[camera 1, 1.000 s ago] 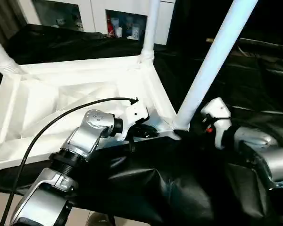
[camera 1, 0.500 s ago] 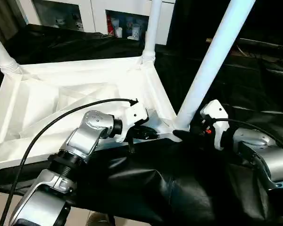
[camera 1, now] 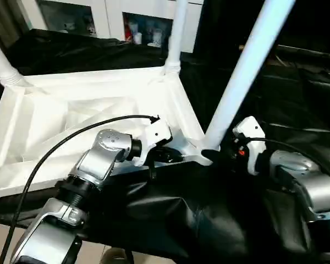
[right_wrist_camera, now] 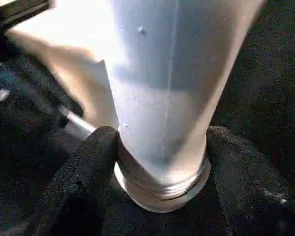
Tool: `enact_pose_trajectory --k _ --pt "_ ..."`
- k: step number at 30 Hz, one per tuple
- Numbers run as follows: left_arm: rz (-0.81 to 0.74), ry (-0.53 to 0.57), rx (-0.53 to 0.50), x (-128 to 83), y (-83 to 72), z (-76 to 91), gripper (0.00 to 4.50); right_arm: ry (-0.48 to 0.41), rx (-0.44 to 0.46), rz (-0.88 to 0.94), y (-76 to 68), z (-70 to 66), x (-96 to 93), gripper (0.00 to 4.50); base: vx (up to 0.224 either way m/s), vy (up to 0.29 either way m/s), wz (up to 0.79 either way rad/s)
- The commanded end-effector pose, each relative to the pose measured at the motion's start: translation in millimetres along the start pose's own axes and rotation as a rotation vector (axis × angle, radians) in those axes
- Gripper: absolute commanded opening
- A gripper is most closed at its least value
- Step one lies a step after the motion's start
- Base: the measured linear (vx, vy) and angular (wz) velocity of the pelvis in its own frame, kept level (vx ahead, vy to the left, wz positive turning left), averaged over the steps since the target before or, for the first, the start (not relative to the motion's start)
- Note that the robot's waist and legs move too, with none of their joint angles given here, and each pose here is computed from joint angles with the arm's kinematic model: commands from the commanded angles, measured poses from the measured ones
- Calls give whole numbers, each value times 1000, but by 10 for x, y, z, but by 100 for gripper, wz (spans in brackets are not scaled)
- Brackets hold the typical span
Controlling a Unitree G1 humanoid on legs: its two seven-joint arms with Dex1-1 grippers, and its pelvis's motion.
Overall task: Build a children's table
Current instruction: Rotate leg to tighten
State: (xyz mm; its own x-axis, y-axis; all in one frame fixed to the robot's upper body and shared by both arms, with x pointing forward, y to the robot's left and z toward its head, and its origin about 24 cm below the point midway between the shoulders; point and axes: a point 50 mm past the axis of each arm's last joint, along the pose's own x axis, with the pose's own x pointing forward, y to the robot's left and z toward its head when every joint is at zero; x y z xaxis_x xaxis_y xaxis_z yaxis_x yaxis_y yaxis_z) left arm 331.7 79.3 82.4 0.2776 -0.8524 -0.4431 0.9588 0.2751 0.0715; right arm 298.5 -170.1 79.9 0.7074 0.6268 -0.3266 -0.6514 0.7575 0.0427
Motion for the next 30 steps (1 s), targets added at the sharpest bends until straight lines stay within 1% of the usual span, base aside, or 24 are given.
enact_pose_trajectory --k 1,2,3,5,6,8,9,10,12,14,15,16,17,18,20,21,23,24,25,26,28,29,30 --pt "205 -6 -61 189 114 81 0 63 126 -167 -13 -207 151 256 0 0 0" --pt "212 -5 -64 195 118 84 0 64 130 -175 -15 -212 157 256 0 0 0" --pt "248 0 -79 230 136 97 0 72 157 -226 -25 -239 192 256 0 0 0" --pt "327 4 -116 329 166 156 0 88 250 -367 -51 -306 291 256 0 0 0" --pt "364 0 -130 411 167 222 0 88 307 -426 -16 -318 396 256 0 0 0" --pt "374 -1 -135 441 164 246 0 86 325 -439 5 -314 438 256 0 0 0" --pt "384 -2 -136 504 150 302 0 74 343 -456 67 -269 547 256 0 0 0" --pt "384 0 -127 533 145 328 0 62 340 -458 98 -224 604 256 0 0 0" --pt "376 -5 -110 560 142 365 0 29 330 -449 135 -136 671 256 0 0 0" --pt "368 -8 -98 565 145 377 0 0 314 -438 143 -79 690 256 0 0 0" --pt "340 -17 -71 550 141 375 0 -49 287 -376 160 2 687 312 0 0 0" --pt "338 -17 -69 549 141 375 0 -51 285 -371 162 6 686 326 0 0 0" --pt "329 -19 -63 545 137 372 0 -58 276 -357 163 20 679 326 0 0 0" --pt "291 -25 -39 527 123 356 0 -77 242 -311 156 67 643 332 0 0 0" --pt "265 -30 -23 511 112 342 0 -80 228 -297 133 80 607 362 0 0 0" --pt "236 -32 -9 470 112 309 0 -75 184 -287 52 89 515 362 0 0 0" --pt "196 -38 7 406 115 270 0 -61 116 -272 -57 89 381 369 0 0 0" --pt "189 -40 12 395 115 266 0 -58 106 -268 -70 88 360 369 0 0 0" --pt "150 -51 24 346 108 248 0 -45 64 -226 -106 82 273 369 0 0 0" --pt "144 -53 25 338 106 245 0 -43 59 -217 -109 81 259 369 0 0 0" --pt "75 -81 46 269 77 238 0 -28 11 -129 -105 81 145 369 0 0 0" --pt "75 -81 46 269 77 238 0 -28 11 -129 -105 81 145 369 0 0 0" --pt "-8 -97 59 199 28 229 0 -39 -14 -65 -87 118 56 369 0 0 0"
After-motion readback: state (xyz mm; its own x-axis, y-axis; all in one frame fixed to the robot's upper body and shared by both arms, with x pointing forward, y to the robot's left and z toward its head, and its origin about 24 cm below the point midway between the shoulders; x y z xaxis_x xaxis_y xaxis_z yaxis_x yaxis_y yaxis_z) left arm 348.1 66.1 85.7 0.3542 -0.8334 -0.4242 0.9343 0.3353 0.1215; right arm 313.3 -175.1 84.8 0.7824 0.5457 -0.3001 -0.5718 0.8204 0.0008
